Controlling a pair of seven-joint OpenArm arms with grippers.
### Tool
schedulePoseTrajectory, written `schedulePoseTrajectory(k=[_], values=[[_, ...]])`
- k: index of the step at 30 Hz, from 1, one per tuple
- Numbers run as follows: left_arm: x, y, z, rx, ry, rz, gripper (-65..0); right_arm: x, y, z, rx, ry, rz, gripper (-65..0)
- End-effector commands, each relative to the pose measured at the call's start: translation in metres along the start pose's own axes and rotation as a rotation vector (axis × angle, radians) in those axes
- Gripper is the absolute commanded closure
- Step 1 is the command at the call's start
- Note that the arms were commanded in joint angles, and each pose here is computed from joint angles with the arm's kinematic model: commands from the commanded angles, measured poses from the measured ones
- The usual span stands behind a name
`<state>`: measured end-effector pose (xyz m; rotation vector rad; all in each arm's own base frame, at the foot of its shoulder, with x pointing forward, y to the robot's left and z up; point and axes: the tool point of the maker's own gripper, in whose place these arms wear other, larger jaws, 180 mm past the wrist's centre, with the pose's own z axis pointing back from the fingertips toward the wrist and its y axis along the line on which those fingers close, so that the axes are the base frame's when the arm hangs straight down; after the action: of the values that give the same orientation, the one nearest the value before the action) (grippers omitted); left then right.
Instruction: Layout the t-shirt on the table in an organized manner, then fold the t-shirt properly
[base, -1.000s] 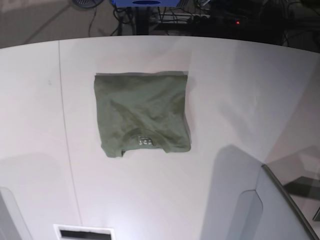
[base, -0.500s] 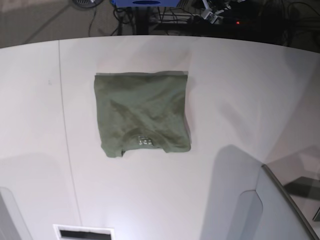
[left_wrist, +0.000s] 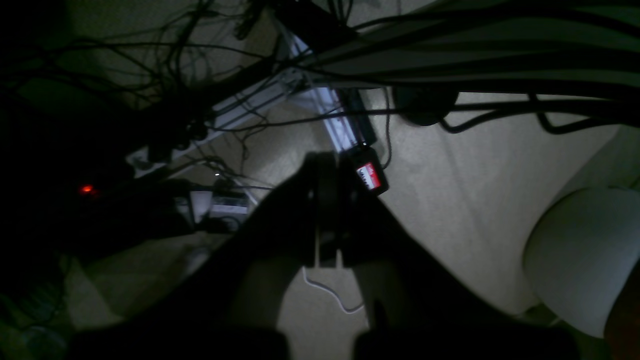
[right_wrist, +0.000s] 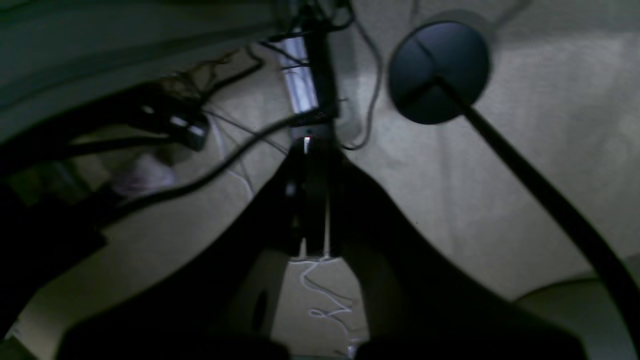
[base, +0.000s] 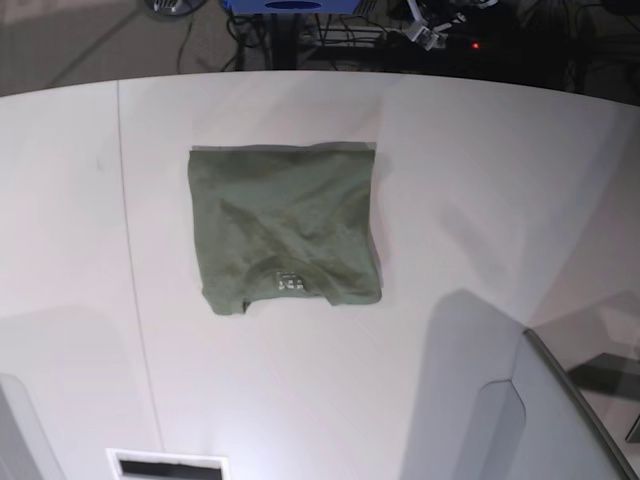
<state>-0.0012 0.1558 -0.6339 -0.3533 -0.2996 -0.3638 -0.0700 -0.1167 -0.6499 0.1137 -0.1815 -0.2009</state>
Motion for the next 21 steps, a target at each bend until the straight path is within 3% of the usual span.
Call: schedulePoseTrajectory(k=[1,21], values=[[-0.003,0.001,0.003,-0.001,-0.001,0.005,0.0,-0.005,-0.008,0.003,-0.013,0.003,0.006,0.0],[-0.005,-0.012,-0.002,-0.021,-0.001,0.016,0.0,0.004,-0.010,0.001,-0.014,-0.011,0.012,0.0]])
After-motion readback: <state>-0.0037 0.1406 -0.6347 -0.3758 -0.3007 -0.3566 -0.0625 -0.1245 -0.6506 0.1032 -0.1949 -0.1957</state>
